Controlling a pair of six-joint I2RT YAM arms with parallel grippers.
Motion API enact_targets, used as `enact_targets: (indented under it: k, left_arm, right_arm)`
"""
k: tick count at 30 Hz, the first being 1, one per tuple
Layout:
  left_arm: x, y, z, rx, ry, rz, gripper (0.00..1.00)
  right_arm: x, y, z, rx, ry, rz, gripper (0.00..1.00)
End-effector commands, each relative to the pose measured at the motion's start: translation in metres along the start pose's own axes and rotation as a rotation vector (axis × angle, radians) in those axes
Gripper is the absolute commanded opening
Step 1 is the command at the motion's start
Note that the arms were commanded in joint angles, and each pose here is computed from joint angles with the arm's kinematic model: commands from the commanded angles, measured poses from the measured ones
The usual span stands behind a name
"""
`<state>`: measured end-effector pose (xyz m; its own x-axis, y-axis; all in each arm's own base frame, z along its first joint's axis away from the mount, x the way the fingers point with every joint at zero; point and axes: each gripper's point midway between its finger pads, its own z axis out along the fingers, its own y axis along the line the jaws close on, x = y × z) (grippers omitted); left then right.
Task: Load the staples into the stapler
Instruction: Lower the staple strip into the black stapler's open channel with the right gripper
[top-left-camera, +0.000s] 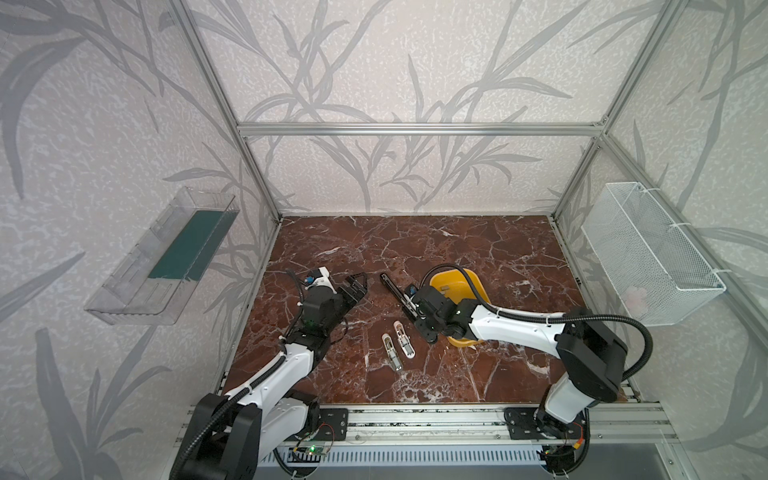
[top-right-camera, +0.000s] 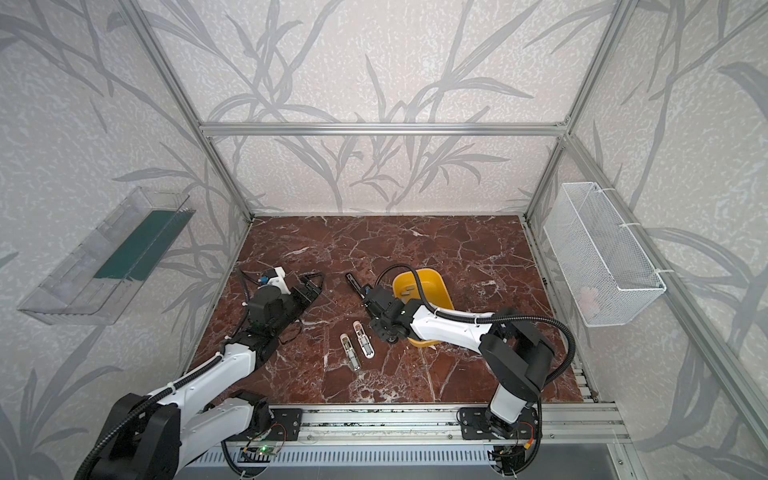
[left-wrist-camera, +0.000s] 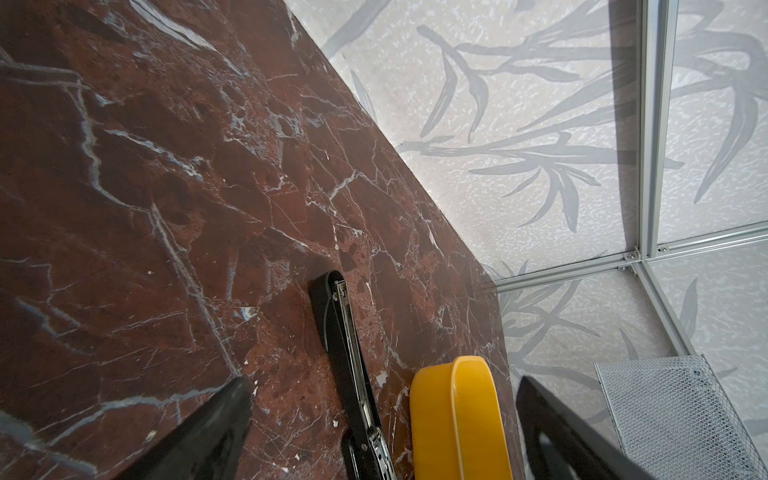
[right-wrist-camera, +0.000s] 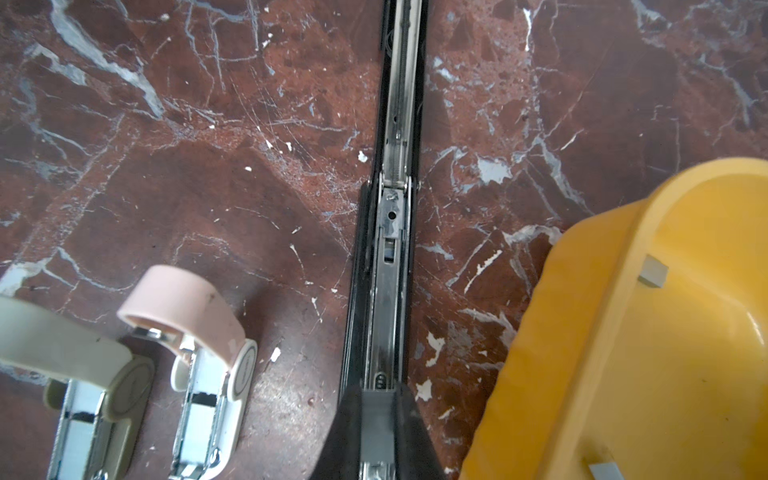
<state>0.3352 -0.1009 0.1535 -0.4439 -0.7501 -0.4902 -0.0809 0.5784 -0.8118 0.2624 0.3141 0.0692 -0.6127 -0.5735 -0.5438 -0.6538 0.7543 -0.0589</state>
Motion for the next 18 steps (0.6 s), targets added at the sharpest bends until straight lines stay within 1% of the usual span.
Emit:
enact_targets:
  k: [1, 7, 18]
  left_arm:
    - [-0.0083, -0.0154, 0.0015, 0.039, -0.015, -0.006, 0.99]
    - [-0.0077, -0.0146, 0.0024, 0.038, -0.011, -0.01, 0.99]
    - [-0.0073, -0.0148, 0.0025, 0.038, -0.01, -0.011, 0.99]
  right_arm:
    - [-0.0046, 0.0005, -0.0007, 0.007, 0.004, 0.001, 0.0]
    - [-0.0054, -0.0019, -0.0025, 0.015, -0.002, -0.007, 0.0]
    - [-0.0052, 0.003, -0.0005, -0.036, 0.005, -0.014, 0.0]
